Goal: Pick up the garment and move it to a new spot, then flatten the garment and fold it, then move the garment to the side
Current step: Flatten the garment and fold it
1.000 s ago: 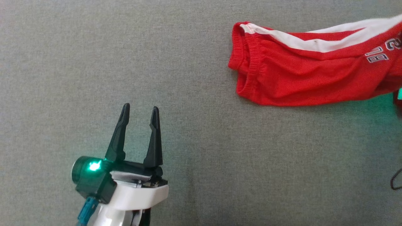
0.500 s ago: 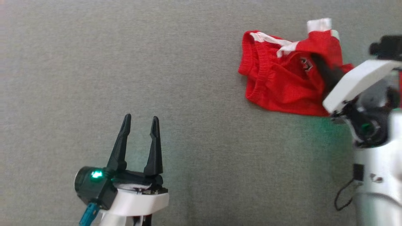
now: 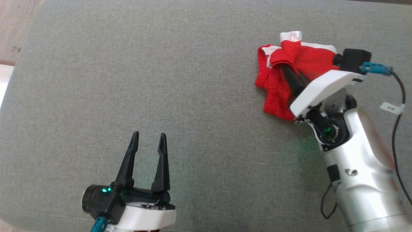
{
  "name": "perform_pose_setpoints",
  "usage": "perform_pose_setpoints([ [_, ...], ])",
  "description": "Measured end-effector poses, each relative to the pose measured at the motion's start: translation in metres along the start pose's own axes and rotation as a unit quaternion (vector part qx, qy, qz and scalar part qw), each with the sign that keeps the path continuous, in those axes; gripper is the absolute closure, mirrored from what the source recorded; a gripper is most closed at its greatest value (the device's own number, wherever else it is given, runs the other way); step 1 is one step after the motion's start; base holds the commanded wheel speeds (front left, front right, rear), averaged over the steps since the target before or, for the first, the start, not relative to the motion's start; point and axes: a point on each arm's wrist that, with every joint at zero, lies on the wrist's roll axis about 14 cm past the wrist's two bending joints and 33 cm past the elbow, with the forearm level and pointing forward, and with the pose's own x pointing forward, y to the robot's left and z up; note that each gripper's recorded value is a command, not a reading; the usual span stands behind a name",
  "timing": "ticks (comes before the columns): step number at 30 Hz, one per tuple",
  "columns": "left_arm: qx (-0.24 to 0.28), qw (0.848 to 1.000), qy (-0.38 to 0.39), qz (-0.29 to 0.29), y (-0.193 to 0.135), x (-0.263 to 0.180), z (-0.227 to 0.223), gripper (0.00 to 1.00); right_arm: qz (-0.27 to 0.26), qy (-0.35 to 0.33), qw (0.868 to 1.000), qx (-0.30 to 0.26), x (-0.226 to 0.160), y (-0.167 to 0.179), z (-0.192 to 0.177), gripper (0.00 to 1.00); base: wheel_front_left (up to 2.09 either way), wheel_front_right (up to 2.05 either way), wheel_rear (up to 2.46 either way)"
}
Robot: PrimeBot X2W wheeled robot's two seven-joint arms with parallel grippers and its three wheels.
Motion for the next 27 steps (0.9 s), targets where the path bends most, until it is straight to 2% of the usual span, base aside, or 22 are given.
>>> perform_pose_setpoints([
  [1, 0.000, 1.000, 0.000, 0.001, 0.000, 0.000, 0.000, 0.00, 0.002, 0.005, 1.000, -0.003, 0.001, 0.002, -0.002, 0.37, 0.00, 0.00, 0.00],
  [2, 0.000, 1.000, 0.000, 0.000, 0.000, 0.000, 0.000, 0.00, 0.003, 0.011, 1.000, -0.007, 0.001, 0.003, -0.006, 0.00, 0.00, 0.00, 0.00],
  [9, -0.001, 1.000, 0.001, -0.006, -0.003, 0.002, -0.001, 0.00, 0.016, 0.031, 0.999, -0.008, 0.000, 0.012, -0.024, 0.00, 0.00, 0.00, 0.00],
  [13, -0.002, 1.000, 0.005, -0.012, -0.007, 0.003, -0.004, 0.00, 0.050, 0.044, 0.998, 0.005, -0.005, 0.033, -0.036, 0.00, 0.00, 0.00, 0.00],
  [18, -0.004, 1.000, 0.005, -0.023, -0.013, 0.005, -0.005, 0.00, 0.085, 0.032, 0.996, -0.015, -0.018, 0.059, -0.041, 0.00, 0.00, 0.00, 0.00],
  [23, -0.007, 0.999, 0.008, -0.035, -0.020, 0.005, -0.007, 0.00, 0.065, -0.061, 0.989, -0.115, -0.038, 0.060, -0.002, 0.00, 0.00, 0.00, 0.00],
  [27, -0.005, 0.999, 0.000, -0.039, -0.021, 0.004, -0.002, 0.00, -0.012, -0.155, 0.964, -0.214, -0.076, 0.025, 0.044, 0.00, 0.00, 0.00, 0.00],
])
